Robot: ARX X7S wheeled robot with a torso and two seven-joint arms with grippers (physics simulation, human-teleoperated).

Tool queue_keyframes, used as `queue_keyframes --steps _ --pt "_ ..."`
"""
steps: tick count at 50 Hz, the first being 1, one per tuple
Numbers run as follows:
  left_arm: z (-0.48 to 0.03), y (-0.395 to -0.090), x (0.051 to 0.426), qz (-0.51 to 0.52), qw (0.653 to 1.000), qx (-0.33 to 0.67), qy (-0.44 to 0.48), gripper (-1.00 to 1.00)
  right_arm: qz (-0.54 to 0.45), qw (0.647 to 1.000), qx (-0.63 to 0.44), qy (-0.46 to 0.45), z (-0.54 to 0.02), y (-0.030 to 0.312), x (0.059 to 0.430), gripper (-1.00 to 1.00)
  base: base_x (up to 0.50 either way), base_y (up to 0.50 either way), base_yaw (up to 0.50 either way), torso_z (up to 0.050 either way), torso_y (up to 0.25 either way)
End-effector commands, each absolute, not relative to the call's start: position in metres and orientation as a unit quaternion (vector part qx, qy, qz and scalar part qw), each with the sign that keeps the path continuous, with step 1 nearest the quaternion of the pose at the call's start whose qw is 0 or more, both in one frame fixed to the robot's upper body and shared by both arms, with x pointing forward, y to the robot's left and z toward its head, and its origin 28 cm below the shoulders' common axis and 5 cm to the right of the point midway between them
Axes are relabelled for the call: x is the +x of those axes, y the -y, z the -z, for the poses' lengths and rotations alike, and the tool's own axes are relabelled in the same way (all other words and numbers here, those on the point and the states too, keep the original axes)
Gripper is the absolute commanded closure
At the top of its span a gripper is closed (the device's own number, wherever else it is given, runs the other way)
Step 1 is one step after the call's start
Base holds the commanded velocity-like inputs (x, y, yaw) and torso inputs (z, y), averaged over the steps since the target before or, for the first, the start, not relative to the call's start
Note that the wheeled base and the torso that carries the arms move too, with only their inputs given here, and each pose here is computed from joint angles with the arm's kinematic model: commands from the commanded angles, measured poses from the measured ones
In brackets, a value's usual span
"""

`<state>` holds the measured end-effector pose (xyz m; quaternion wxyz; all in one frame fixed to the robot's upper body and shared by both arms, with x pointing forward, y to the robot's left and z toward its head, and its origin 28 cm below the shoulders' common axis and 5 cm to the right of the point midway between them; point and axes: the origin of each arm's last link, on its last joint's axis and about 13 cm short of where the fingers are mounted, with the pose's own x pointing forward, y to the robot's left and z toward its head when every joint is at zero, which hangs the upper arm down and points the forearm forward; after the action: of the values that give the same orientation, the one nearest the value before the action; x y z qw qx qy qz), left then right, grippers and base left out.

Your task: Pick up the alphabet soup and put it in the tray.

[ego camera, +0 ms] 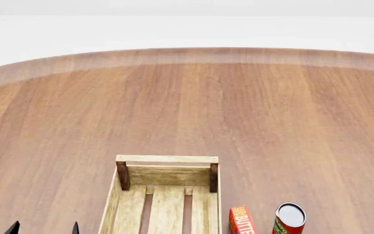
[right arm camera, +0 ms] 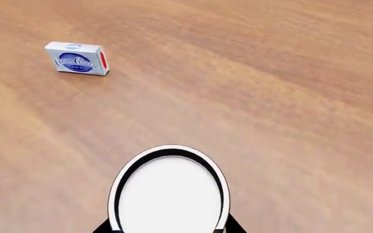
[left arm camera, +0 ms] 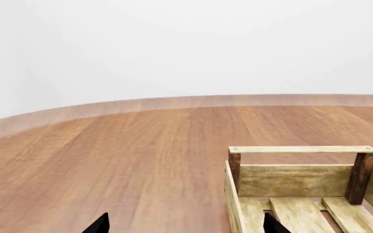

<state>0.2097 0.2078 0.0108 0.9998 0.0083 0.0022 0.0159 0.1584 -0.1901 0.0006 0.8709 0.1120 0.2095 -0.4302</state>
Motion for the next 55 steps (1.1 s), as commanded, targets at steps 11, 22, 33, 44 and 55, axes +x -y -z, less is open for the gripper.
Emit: queue_keyframes --steps 11,22,33,44,55 --pt "-0.011 -0.208 0.209 -0.016 1.000 0.008 -0.002 -1.00 0.357 0.918 0.094 -0.145 -0.057 0.171 0.163 1.00 0.00 0.00 0.00 0.000 0.000" --pt "-0.011 -0.208 0.209 -0.018 1.000 0.008 -0.003 -1.00 0.311 0.939 0.085 -0.116 -0.081 0.159 0.165 1.00 0.00 0.00 0.00 0.000 0.001" --pt "-0.011 -0.209 0.210 -0.020 1.000 0.007 -0.001 -1.00 0.262 0.957 0.077 -0.101 -0.097 0.144 0.172 1.00 0.00 0.00 0.00 0.000 0.000" --pt "-0.011 -0.208 0.210 -0.020 1.000 0.007 -0.002 -1.00 0.219 0.968 0.078 -0.092 -0.106 0.128 0.183 1.00 0.00 0.00 0.00 0.000 0.001" --pt "-0.011 -0.209 0.211 -0.020 1.000 0.007 -0.002 -1.00 0.170 0.979 0.079 -0.082 -0.121 0.111 0.194 1.00 0.00 0.00 0.00 0.000 0.000"
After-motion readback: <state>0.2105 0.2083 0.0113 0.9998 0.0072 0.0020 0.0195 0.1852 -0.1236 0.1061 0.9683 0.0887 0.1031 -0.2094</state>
